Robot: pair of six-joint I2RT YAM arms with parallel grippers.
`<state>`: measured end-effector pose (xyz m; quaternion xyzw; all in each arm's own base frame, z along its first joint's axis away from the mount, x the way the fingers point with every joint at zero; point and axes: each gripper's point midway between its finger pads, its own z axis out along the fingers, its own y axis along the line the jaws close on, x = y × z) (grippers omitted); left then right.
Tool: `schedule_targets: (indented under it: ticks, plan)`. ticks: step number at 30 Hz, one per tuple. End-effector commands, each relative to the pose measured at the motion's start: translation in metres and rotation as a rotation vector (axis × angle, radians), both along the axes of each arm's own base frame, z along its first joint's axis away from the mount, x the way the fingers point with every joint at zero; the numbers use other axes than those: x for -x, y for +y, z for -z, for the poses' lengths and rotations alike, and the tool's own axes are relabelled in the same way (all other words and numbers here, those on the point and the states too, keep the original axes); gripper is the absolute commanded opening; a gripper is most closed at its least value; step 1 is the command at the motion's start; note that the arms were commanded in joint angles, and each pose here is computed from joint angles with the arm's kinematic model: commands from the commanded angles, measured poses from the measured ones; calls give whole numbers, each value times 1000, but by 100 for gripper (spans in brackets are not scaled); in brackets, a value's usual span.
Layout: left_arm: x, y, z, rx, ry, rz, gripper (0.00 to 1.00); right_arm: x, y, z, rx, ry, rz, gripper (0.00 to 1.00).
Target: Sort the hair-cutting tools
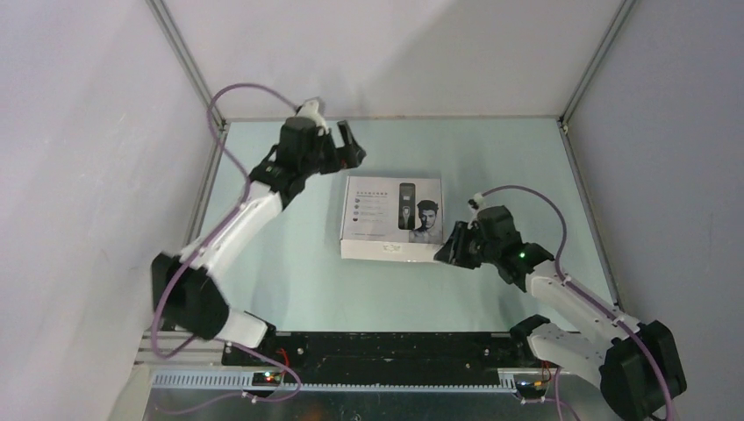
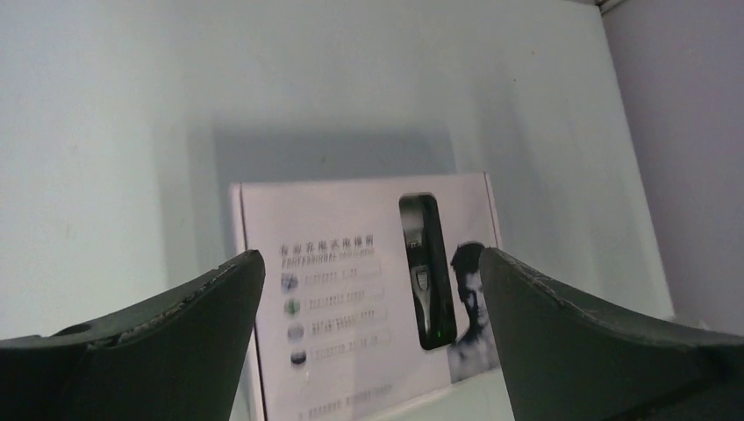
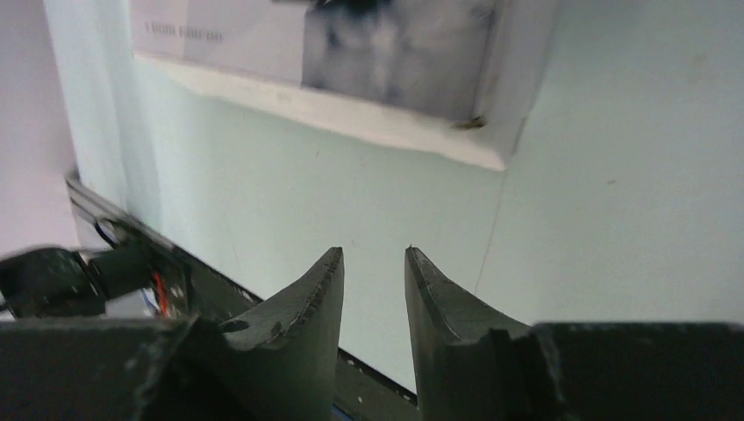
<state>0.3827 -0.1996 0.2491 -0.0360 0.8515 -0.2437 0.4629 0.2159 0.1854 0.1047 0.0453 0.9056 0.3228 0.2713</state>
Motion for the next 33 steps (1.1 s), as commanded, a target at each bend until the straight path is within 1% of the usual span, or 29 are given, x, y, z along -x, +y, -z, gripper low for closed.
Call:
schedule_targets:
  ticks: [1,2,3,4,5,6,8,11,12,14,17,18,19,20,21,22,23,24,29,33]
  plan:
    - [-50,-34,23,-100,-1,160,100,-4,16,4,99,-107,-59,37]
    - [-62,-41,7,-94,-36,175,100,-6,20,4,104,-125,-70,37]
    - [-74,-47,29,-118,-2,205,100,-5,27,9,121,-137,-99,37]
    - [-85,-53,15,-111,-32,215,100,-5,31,12,126,-142,-110,37]
    - [-94,-59,38,-120,9,247,100,-6,38,15,133,-154,-136,37]
    - [-106,-66,47,-117,23,262,100,-5,43,18,135,-158,-151,37]
    - [-118,-75,60,-103,52,302,100,-4,57,26,139,-165,-195,37]
    - [-127,-81,74,-105,80,344,100,-4,66,38,150,-149,-203,37]
    - [-126,-82,89,-111,113,356,100,-3,67,46,162,-129,-206,36]
    - [-124,-84,101,-101,152,375,100,-8,72,51,158,-135,-205,36]
    - [-108,-87,121,-79,232,412,99,-15,73,58,172,-140,-184,35]
    - [-104,-87,122,-70,242,415,99,-20,72,59,178,-147,-169,35]
    - [-94,-86,134,-65,273,422,98,-23,72,60,182,-151,-162,35]
    - [-89,-86,128,-48,266,421,98,-28,71,60,185,-159,-147,35]
    - [-79,-84,142,-43,294,419,100,-31,70,61,186,-162,-139,35]
    - [-73,-83,136,-27,293,416,99,-37,68,62,186,-165,-122,35]
    - [-62,-80,148,-22,326,414,98,-41,66,63,185,-168,-113,35]
    - [-56,-80,142,-3,329,412,97,-49,63,63,181,-168,-91,35]
    - [-13,-71,153,41,387,393,95,-85,53,57,164,-196,-8,35]
    - [26,-72,151,122,434,390,94,-109,52,48,132,-223,16,35]
